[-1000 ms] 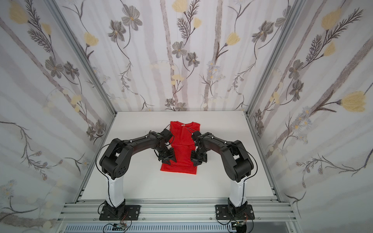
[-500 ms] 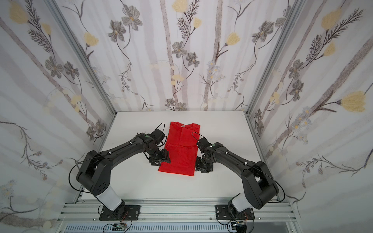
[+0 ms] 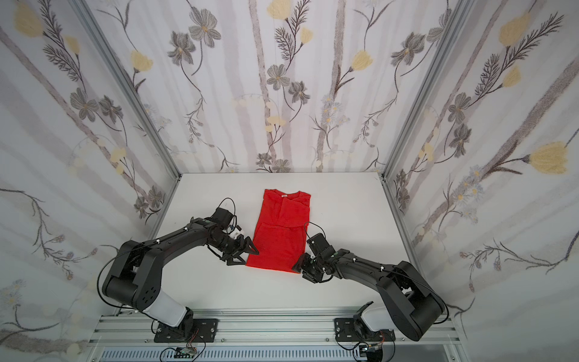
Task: Fold and stack t-shirts
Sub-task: Fold the T-shirt.
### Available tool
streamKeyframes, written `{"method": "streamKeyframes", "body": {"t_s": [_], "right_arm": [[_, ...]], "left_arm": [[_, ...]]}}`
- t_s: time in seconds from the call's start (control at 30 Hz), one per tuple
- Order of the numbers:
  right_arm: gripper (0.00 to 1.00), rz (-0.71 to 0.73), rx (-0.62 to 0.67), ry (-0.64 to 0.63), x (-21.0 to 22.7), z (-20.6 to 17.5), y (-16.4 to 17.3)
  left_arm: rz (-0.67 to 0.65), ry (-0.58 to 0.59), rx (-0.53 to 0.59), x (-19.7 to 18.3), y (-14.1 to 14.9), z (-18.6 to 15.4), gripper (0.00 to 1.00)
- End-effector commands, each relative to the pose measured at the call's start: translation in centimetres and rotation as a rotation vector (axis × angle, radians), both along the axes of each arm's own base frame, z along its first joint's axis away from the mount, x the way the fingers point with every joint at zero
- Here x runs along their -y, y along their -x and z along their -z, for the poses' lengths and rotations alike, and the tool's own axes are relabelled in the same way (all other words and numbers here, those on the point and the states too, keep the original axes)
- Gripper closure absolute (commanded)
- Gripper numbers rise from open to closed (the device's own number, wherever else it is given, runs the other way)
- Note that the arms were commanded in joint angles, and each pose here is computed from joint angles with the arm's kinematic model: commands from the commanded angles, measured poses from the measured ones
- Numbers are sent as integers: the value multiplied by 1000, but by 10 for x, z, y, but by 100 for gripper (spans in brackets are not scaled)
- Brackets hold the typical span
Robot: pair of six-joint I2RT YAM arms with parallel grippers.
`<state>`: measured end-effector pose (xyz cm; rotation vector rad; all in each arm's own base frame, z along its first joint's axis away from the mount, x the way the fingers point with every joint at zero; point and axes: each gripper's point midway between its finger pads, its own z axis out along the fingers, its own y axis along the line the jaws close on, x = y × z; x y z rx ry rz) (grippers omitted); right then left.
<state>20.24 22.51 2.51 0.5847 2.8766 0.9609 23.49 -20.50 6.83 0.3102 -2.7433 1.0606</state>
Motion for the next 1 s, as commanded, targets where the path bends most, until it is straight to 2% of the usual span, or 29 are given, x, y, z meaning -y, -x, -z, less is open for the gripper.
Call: {"method": "streamKeyframes", "body": {"t_s": [0.0,0.27,0.47,0.67,0.97], "right_arm": [[43,69,1,25,3,7,-3],[58,104,-13,96,19,19,3],[62,100,-27,135,23,30,3],[73,79,-35,145,19,33,-1],[98,70,-56,160,23,36,3]], "left_arm": [[-11,29,-16,-4,1,5,26],[5,8,-60,-9,8,22,33],[7,-41,-76,-15,10,31,37],[29,-159,-79,-30,9,46,44],[53,-238,-56,-37,-1,63,48]]}}
